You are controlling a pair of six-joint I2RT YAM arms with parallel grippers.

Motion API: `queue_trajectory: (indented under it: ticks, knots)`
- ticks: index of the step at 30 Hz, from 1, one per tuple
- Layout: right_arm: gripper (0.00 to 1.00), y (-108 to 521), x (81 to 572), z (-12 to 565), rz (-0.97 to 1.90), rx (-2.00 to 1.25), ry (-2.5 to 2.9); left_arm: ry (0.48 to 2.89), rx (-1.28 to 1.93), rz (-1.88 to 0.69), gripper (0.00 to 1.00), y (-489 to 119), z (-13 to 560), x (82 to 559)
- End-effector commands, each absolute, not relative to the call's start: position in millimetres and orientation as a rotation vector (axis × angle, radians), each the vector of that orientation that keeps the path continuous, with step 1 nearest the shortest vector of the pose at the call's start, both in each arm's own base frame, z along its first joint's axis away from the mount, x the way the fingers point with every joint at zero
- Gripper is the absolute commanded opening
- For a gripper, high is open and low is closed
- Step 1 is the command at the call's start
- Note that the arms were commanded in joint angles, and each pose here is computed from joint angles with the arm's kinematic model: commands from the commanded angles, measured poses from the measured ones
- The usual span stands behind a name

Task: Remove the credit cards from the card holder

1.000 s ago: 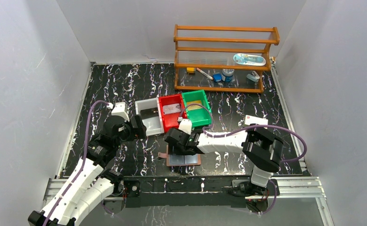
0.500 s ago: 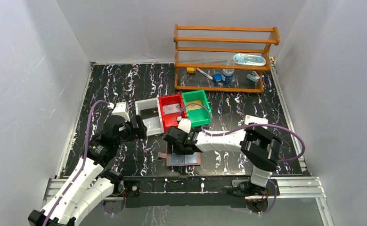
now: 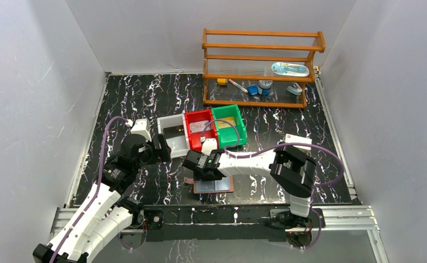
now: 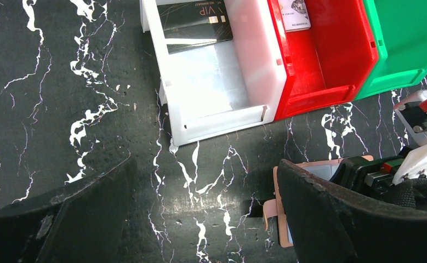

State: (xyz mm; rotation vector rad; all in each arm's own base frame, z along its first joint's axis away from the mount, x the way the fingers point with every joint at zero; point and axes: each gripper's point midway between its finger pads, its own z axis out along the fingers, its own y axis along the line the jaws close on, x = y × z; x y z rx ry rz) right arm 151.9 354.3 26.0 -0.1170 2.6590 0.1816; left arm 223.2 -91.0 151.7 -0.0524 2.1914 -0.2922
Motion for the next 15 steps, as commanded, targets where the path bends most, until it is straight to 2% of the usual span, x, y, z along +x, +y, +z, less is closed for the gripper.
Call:
queue_trajectory:
  ticks: [1,15]
  knots:
    - [0.65,355,149,18,0.243,-0.095,2.659,2.177,-0.050,-0.294,0.98,-91,156,225]
    - [0.65,364,146,25,0.639,0.023,2.692,2.184,-0.020,-0.344,0.98,-99,156,223]
